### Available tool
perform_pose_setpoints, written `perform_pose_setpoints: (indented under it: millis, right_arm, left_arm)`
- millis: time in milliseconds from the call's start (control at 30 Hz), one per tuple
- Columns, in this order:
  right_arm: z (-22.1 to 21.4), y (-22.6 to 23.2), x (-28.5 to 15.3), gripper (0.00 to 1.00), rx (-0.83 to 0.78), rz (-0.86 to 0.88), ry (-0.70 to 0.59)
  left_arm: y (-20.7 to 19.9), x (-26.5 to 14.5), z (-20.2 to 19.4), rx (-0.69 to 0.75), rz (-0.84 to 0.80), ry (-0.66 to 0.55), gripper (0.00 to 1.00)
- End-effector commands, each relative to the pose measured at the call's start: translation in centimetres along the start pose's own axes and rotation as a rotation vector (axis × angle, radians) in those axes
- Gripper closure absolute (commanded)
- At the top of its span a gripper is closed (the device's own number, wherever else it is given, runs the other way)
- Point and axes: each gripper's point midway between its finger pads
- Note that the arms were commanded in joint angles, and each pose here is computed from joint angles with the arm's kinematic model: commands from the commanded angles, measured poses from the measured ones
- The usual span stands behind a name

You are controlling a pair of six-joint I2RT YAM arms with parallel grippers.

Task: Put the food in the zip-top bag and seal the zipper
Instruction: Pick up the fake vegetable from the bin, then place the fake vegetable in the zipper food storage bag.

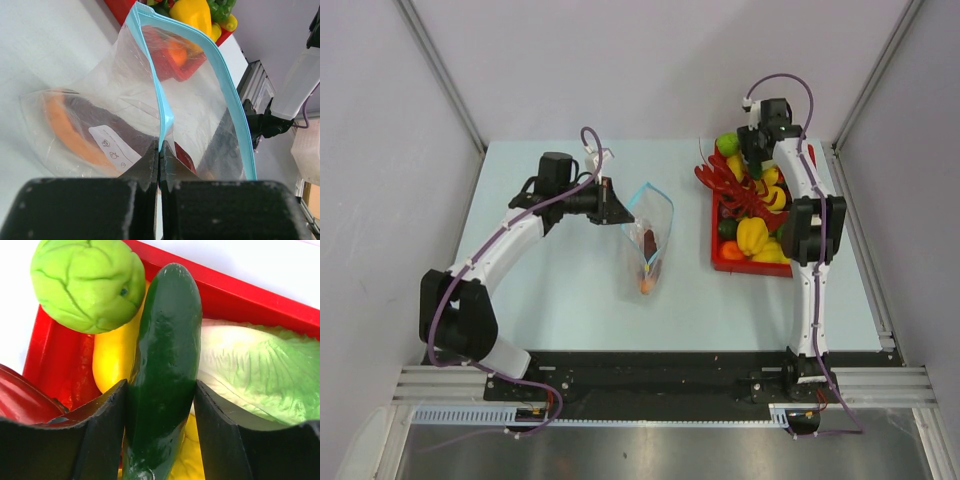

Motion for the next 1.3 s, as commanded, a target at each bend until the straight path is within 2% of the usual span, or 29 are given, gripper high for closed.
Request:
perform_pose_setpoints:
  millis: [0, 133, 200, 300, 400, 433, 533, 633, 833, 900, 1000, 1167, 1267]
  right_arm:
    - [2.1, -2.0, -3.4, 0.62, 0.05, -0.043, -0.059]
    - [3.3, -3.1, -6.4, 0.78, 0.094, -0.056, -0.089]
    - [4.4, -4.0, -8.9, 0.84, 0.107, -0.068, -0.123]
    - [6.4, -3.7, -13.5, 0.99, 0.118, -0.026, -0.189]
    - [8.5, 0.4, -19.1, 1.0, 0.153, 0.192, -0.265]
    - [9.4, 3.1, -21.2, 1.0, 0.147, 0.337, -0.305]
    - [9.7, 10.1, -27.2, 1.0, 0.143, 0.608, -0.306]
    - [7.3, 16.5, -31.7, 1.0, 0.133, 0.833, -0.206]
    - [2.7, 24.7, -37.7, 1.0, 0.119, 1.116, -0.043]
    - [1.4, 25.9, -37.8, 1.0, 0.149, 1.156, 0.029]
    - [-1.1, 27.4, -37.3, 1.0, 0.245, 1.113, 0.198]
    - [-3.4, 30.2, -38.7, 1.0, 0.214, 1.158, 0.304]
    - [-2.9, 30.7, -38.2, 1.0, 0.23, 1.138, 0.317]
  left_arm:
    - [-1.1, -0.6, 2.0, 0.05, -0.025, -0.041, 1.0]
    - [-1.1, -0.6, 1.9, 0.047, -0.026, -0.044, 1.0]
    - [-1.2, -0.6, 2.0, 0.049, -0.028, -0.047, 1.0]
    - [-1.0, -0.6, 2.1, 0.051, -0.012, -0.057, 1.0]
    - [-0.8, -0.6, 2.1, 0.058, 0.001, -0.071, 1.0]
    - [-0.8, -0.5, 2.1, 0.061, 0.005, -0.074, 1.0]
    - [-1.2, -0.3, 1.9, 0.074, 0.002, -0.079, 1.0]
    - [-1.7, 0.0, 1.7, 0.1, 0.001, -0.081, 1.0]
    - [-2.8, 0.5, 1.1, 0.168, 0.023, -0.095, 1.0]
    - [-3.1, 0.4, 1.0, 0.183, 0.024, -0.101, 1.0]
    - [-3.4, 0.4, 0.7, 0.19, 0.026, -0.106, 1.0]
    - [-3.7, 0.7, 0.2, 0.204, 0.01, -0.107, 1.0]
    - [-3.9, 0.7, 0.0, 0.21, 0.003, -0.107, 1.0]
Point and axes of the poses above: each gripper's point midway between its finger pads, its own x axis out along the fingers, its own y axis along the line the jaws close on, z = x × y, and after that the axes turned 11 degrees about -x, right-handed
